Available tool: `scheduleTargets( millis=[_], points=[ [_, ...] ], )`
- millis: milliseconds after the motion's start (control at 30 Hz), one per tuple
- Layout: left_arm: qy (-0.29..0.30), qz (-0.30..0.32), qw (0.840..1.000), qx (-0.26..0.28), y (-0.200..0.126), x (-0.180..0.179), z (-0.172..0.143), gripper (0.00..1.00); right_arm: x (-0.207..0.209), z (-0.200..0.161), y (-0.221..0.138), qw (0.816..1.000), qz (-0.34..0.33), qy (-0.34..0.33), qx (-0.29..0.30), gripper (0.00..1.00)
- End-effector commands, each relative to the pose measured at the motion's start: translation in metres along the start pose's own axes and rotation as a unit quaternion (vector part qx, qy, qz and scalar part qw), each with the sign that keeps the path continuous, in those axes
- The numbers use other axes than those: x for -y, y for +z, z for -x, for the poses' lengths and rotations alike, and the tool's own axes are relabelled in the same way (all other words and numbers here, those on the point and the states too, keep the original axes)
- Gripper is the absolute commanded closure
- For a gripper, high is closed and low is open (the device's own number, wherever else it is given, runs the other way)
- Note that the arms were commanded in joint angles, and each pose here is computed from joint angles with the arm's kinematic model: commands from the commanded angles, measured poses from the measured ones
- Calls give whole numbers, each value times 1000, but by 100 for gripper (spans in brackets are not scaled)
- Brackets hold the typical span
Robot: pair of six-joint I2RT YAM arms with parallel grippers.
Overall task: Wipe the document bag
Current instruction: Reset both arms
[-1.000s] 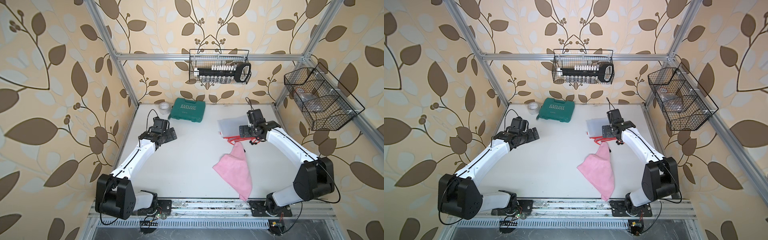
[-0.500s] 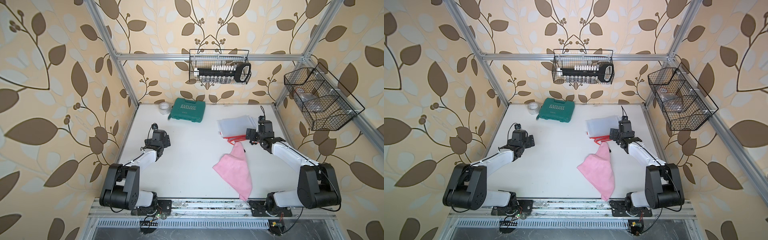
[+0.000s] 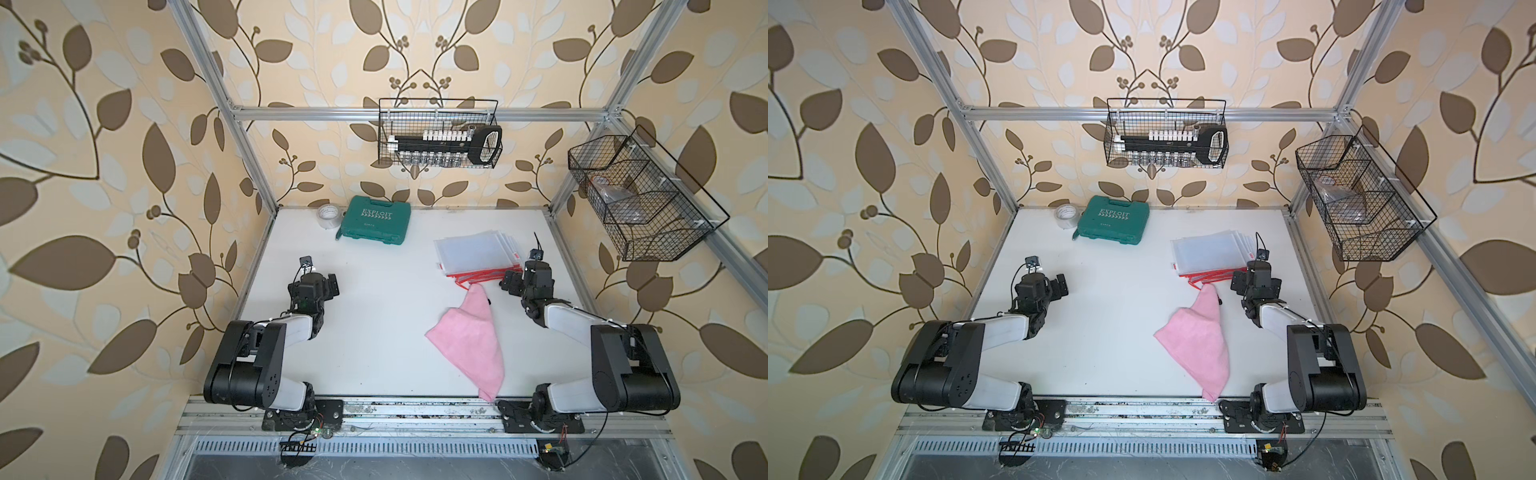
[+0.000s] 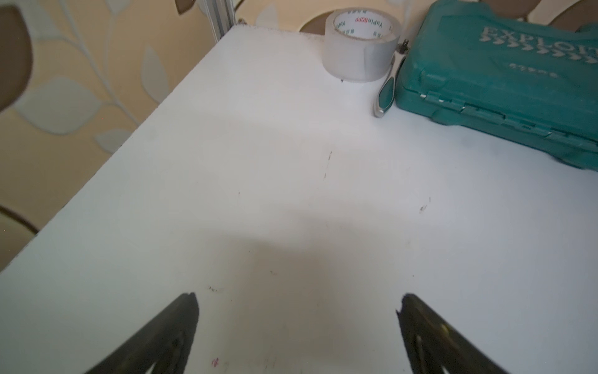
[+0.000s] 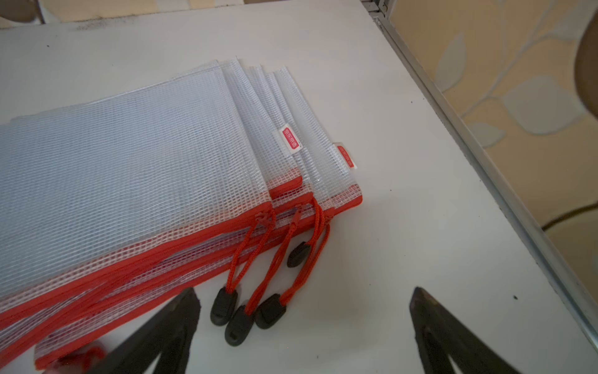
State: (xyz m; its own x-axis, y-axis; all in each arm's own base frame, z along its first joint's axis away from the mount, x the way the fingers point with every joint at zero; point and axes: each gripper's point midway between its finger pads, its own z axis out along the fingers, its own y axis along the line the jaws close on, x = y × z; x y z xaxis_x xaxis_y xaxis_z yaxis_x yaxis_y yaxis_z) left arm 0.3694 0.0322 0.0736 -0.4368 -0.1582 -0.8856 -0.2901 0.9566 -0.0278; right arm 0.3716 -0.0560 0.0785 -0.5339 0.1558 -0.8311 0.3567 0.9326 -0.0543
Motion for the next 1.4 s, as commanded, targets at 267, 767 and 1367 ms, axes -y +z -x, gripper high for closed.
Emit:
scheduleTargets(
  millis=[267, 767, 1367],
  points=[
    [4, -10, 1000, 29, 2, 3, 7, 1, -22, 23, -7, 994, 35, -21, 106, 2],
    [5, -8, 1000, 27, 3, 3, 7, 1, -30, 15, -9, 990, 57, -30, 126, 2],
    [5, -8, 1000, 27, 3, 3, 7, 1, -30, 14, -6, 991, 60, -30, 119, 2]
  ],
)
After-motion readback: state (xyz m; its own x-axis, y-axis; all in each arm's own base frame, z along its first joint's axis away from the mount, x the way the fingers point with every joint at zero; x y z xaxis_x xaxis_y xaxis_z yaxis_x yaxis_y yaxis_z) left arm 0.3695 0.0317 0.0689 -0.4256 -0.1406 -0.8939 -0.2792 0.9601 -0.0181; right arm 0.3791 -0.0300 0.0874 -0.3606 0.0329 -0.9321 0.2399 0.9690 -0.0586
